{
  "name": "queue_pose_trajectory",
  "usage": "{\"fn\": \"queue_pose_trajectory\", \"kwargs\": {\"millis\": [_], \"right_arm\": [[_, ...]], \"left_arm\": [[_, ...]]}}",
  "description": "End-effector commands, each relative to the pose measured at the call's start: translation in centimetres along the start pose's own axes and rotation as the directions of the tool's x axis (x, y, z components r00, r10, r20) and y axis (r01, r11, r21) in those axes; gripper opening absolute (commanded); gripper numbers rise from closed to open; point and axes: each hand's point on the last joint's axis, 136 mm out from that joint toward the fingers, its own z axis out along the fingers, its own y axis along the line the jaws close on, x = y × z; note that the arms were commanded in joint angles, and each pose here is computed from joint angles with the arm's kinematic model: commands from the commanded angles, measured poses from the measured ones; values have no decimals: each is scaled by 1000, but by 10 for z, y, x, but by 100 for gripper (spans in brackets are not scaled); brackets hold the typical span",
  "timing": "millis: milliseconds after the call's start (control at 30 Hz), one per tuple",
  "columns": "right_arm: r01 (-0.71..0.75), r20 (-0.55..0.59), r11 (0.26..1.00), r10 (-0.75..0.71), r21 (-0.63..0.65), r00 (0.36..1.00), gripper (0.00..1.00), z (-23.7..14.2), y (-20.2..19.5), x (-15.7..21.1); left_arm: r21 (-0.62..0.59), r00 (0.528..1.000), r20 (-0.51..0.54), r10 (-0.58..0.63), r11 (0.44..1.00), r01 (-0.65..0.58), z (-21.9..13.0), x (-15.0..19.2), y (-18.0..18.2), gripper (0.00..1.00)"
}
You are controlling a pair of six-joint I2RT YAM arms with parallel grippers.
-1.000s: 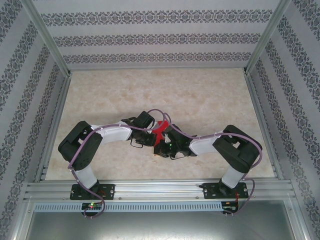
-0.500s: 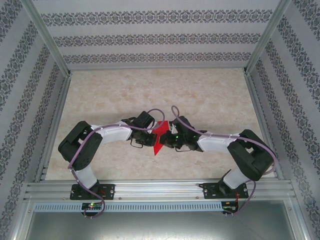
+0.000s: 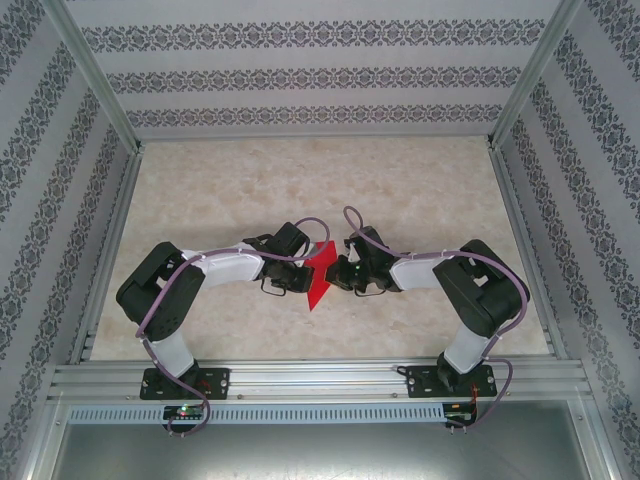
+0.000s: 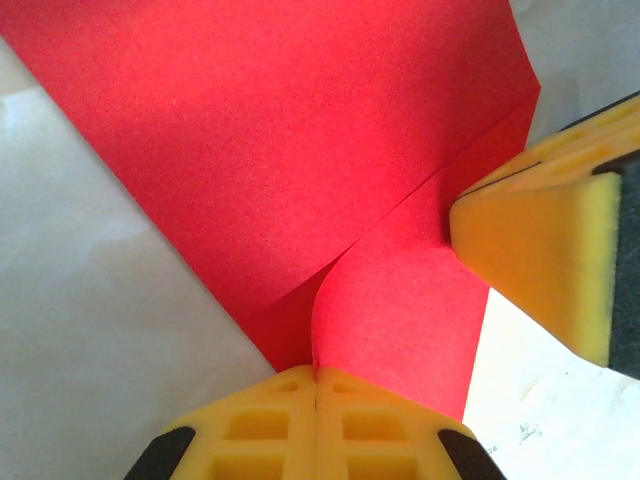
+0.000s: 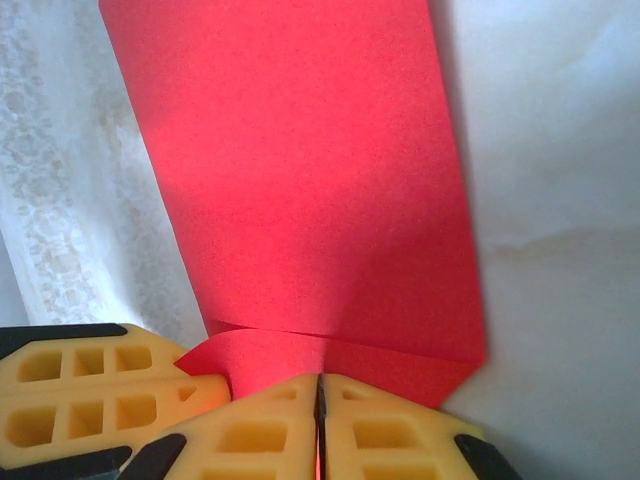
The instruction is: Fold a paper plane with a square sheet of paper (pick it up from the middle)
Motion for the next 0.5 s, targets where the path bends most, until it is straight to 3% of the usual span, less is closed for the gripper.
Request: {"fn": "queue_pose_trajectory", "kwargs": {"millis": [0, 267, 467], "right_arm": [[43, 45, 999, -42, -27, 998, 10, -17, 18, -15], [3, 33, 999, -2, -45, 999, 10, -9, 7, -28], [-41, 7, 998, 40, 40, 999, 10, 6, -24, -24]], "left_arm": [[-63, 998, -56, -7, 998, 3, 1, 14, 14, 0], [-62, 998, -56, -7, 998, 3, 0, 14, 14, 0], [-60, 999, -51, -5, 998, 1, -2, 13, 13, 0]]}}
